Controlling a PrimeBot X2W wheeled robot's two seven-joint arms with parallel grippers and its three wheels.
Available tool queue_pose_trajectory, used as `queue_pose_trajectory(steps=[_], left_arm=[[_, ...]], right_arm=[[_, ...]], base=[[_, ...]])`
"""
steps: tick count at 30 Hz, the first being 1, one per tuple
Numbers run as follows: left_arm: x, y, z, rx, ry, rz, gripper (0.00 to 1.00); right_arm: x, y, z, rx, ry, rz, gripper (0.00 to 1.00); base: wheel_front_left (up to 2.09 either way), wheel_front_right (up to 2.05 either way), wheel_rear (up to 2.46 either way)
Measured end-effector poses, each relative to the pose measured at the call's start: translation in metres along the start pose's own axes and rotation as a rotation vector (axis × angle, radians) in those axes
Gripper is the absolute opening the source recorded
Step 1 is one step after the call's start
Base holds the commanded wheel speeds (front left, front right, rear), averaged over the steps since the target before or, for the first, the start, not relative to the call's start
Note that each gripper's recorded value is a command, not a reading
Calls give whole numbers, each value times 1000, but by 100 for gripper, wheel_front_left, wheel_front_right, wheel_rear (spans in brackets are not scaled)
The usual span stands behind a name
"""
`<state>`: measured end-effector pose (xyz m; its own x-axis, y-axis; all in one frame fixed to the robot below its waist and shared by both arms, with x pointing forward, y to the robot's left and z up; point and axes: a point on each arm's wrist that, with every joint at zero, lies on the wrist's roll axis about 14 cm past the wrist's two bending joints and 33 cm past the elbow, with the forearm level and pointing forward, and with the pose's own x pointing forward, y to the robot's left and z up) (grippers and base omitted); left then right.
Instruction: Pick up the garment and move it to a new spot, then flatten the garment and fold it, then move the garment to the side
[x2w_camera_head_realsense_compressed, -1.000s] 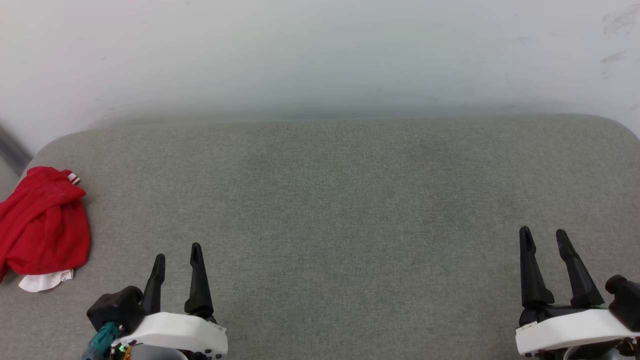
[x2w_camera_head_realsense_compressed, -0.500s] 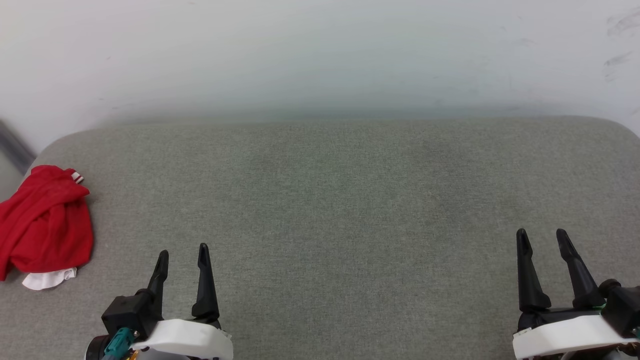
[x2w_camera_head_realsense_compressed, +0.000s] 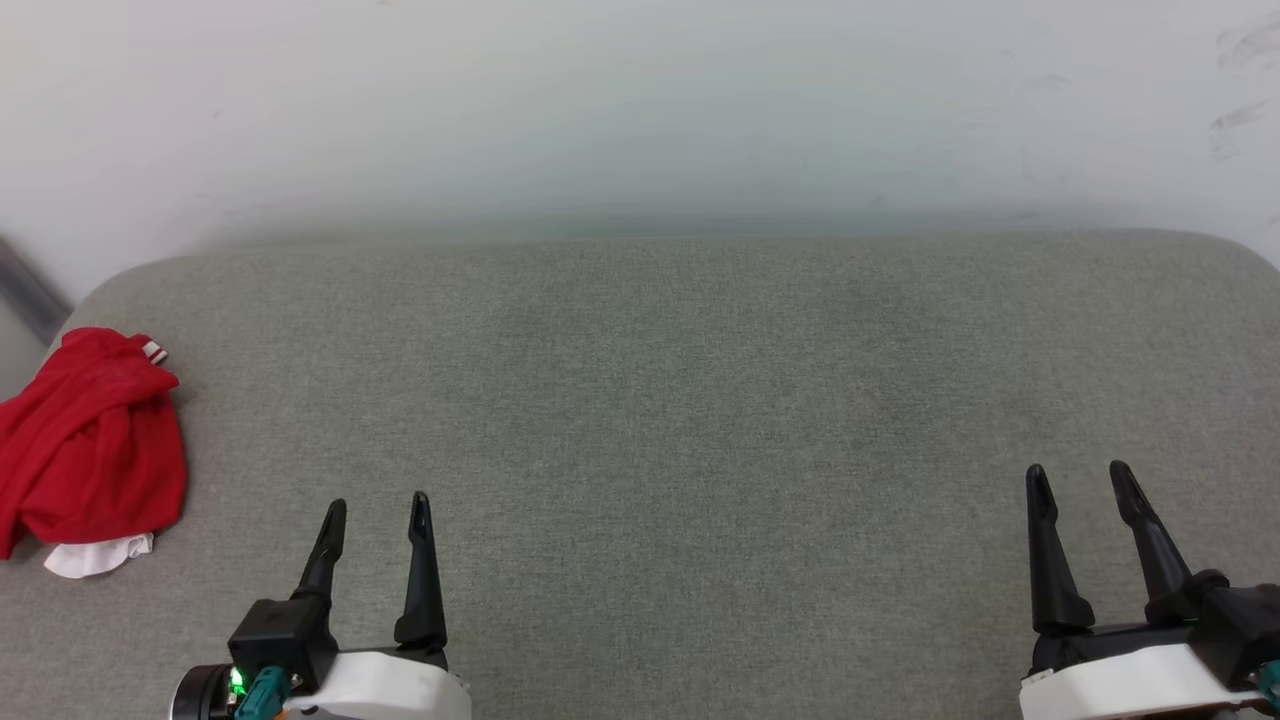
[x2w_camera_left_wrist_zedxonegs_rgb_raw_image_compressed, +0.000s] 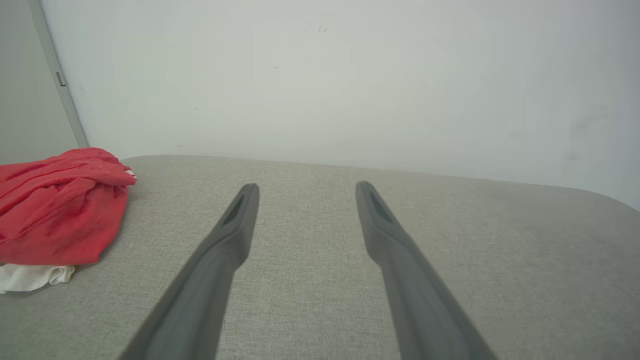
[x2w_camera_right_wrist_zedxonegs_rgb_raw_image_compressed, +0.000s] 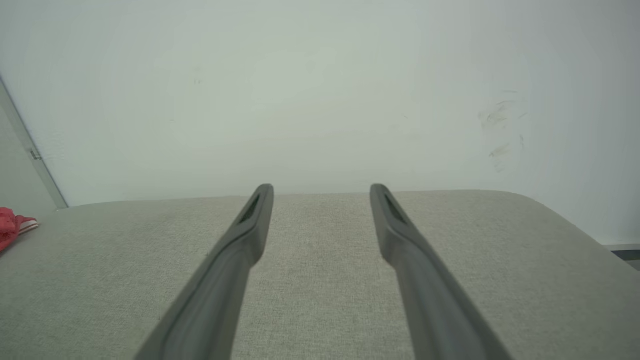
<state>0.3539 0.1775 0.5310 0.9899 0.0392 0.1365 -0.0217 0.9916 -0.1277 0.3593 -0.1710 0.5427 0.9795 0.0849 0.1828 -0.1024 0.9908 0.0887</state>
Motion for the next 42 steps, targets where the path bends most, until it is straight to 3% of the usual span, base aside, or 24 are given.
queue_pose_trajectory(steps=[18,34,42], left_arm=[[-5,-2,-6,94,-1,-29,100],[-6,1,-8,79,5,-16,100],[-11,19,-1,91,-12,45,100]], right_arm=[[-5,3,-2,-65,-4,18,100],[-6,2,-4,-38,0,11,100],[2,18,-9,-36,9,63,100]], base=[[0,0,0],[0,0,0],[0,0,0]])
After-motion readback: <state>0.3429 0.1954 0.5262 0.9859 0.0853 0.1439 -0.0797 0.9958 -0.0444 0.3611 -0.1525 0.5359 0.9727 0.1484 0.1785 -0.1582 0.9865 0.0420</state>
